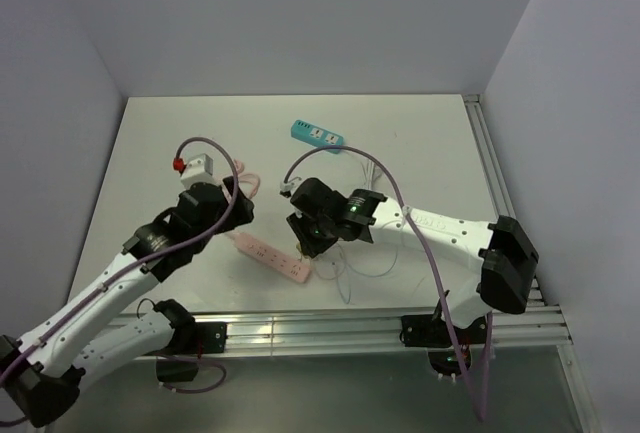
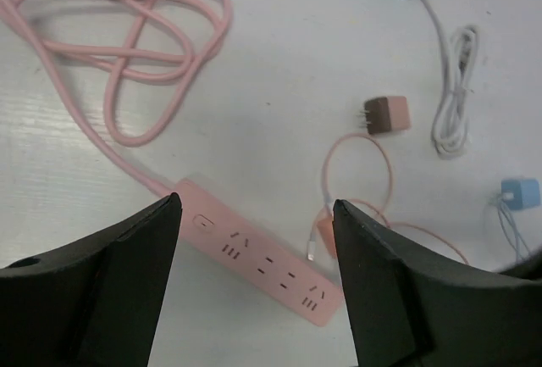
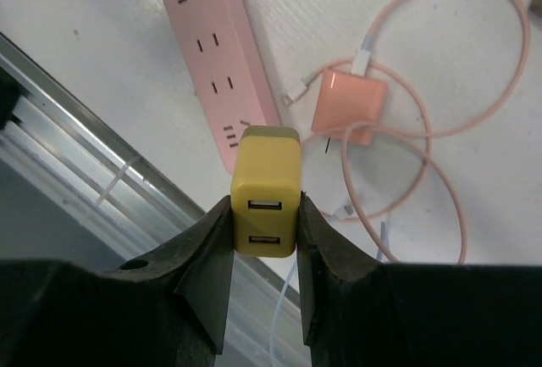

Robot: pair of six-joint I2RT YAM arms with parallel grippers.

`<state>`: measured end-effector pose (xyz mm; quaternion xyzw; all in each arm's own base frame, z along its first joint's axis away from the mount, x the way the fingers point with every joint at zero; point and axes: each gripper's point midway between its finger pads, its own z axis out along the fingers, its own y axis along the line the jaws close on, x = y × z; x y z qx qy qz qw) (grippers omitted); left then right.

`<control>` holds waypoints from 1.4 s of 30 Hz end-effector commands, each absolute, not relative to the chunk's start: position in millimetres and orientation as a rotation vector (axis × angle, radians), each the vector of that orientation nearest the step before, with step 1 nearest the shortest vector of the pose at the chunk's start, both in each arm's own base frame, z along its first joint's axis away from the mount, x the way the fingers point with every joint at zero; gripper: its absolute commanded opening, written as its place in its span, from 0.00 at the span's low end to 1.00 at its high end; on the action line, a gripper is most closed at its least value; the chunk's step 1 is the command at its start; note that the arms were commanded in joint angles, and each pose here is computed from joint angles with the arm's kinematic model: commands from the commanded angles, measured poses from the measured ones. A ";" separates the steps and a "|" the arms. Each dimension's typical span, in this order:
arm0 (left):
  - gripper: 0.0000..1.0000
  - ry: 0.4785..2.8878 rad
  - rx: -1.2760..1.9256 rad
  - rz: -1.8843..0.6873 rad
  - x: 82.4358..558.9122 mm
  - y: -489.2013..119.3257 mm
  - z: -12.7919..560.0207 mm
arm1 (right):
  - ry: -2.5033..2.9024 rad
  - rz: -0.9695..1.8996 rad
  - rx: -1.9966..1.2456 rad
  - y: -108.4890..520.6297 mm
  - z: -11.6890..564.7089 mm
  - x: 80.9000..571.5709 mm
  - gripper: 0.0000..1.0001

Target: Insert the plug

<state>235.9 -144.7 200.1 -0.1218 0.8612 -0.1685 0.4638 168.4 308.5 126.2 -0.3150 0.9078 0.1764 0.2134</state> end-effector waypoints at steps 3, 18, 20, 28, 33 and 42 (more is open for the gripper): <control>0.78 2.128 -0.423 -0.470 265.2 -124.8 206.9 | 2.440 0.350 -0.976 324.3 134.3 175.4 0.00; 0.90 2.102 -0.805 -0.311 254.5 -60.1 195.4 | 2.410 0.218 -1.304 330.4 112.4 149.1 0.00; 0.92 2.092 -0.803 -0.352 252.9 -64.2 197.1 | 2.431 0.228 -1.306 333.4 109.3 146.4 0.00; 0.95 2.066 -0.801 -0.402 247.8 -66.6 201.1 | 2.442 0.203 -1.319 340.2 98.9 143.2 0.00; 0.95 2.078 -0.794 -0.404 247.7 -68.2 197.4 | 2.441 0.215 -1.300 345.4 98.8 145.0 0.00; 0.95 2.078 -0.793 -0.395 247.9 -67.0 195.3 | 2.412 0.253 -1.271 354.5 107.8 147.0 0.00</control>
